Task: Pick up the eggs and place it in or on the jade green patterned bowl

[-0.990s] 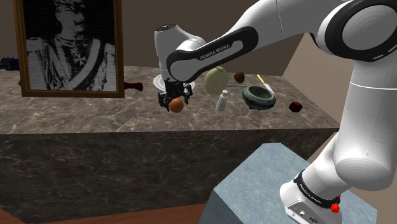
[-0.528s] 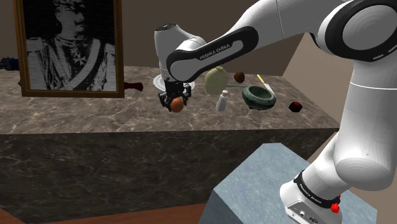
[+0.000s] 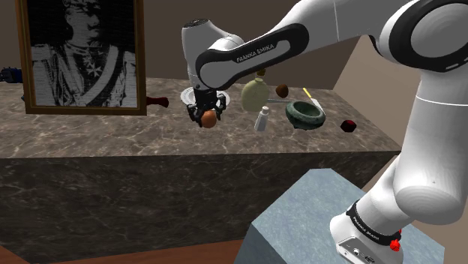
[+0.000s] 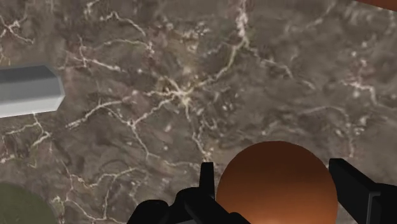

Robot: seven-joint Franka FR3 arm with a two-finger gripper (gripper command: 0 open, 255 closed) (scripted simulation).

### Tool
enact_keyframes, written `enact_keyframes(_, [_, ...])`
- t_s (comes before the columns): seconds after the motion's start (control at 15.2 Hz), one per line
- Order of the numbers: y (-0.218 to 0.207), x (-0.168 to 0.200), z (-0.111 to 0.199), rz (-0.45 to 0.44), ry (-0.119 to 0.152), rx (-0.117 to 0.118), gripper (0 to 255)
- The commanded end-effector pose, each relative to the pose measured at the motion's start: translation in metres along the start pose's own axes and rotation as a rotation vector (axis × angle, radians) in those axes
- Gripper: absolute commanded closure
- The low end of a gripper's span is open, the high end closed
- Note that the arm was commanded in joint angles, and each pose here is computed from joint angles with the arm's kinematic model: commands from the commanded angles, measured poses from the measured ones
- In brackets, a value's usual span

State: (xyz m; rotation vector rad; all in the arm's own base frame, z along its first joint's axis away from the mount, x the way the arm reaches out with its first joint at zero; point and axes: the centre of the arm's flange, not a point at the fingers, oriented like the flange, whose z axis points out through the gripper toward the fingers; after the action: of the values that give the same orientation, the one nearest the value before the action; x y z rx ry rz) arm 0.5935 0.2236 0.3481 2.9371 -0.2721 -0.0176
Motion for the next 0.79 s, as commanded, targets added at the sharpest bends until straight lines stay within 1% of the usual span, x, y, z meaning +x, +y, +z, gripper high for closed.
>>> enact_keyframes(0.0, [0.002,-0.001,-0.01,0.0,0.0,0.0,255])
enact_keyframes(0.73, [0.013,0.0,-0.067,0.0,0.0,0.0,255])
